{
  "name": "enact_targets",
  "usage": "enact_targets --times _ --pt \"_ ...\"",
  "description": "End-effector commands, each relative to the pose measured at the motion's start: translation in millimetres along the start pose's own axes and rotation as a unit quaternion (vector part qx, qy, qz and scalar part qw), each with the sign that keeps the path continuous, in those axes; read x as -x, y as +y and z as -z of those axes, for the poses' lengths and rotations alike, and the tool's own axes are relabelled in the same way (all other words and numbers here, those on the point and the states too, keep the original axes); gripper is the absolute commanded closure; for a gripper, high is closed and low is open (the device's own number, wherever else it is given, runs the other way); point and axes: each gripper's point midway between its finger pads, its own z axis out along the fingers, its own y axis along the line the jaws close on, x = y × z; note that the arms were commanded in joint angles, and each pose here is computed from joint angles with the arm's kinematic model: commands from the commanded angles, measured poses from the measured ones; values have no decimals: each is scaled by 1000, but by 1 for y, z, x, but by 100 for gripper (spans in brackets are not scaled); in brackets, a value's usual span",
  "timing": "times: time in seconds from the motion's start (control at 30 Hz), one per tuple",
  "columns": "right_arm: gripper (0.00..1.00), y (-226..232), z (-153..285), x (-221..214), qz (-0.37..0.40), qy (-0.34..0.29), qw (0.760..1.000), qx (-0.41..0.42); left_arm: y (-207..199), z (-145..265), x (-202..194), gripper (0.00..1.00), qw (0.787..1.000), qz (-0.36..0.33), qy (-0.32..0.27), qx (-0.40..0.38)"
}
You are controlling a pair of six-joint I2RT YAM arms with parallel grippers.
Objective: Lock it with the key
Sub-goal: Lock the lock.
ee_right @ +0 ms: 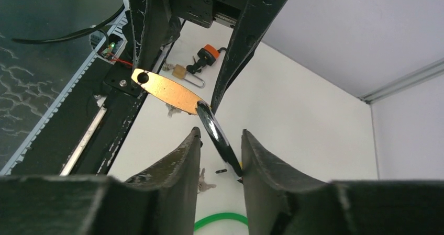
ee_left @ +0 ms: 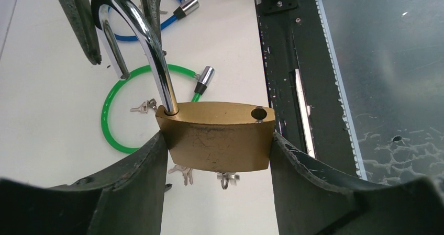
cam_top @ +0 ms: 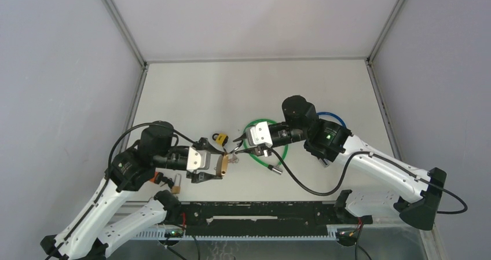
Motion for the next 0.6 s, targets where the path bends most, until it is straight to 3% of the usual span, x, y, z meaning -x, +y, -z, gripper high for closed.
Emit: enact_targets --times 0.0,0.03,0.1,0.3,0.47,0.57 --pt "65 -12 -1 22 22 -30 999 -12 9 13 53 100 994 -77 -69 20" --pt "72 -12 -1 22 17 -31 999 -12 10 13 53 100 995 -73 -70 23" --pt "99 -13 -2 23 0 -30 999 -18 15 13 50 100 995 -64 -67 38" --pt "100 -19 5 25 -156 -21 984 -79 63 23 42 100 980 -51 -57 184" --pt "100 -46 7 35 -362 -65 912 -181 108 38 47 100 946 -68 -68 310" --pt "97 -54 9 54 -413 -109 883 -194 121 40 53 100 935 -70 -85 336"
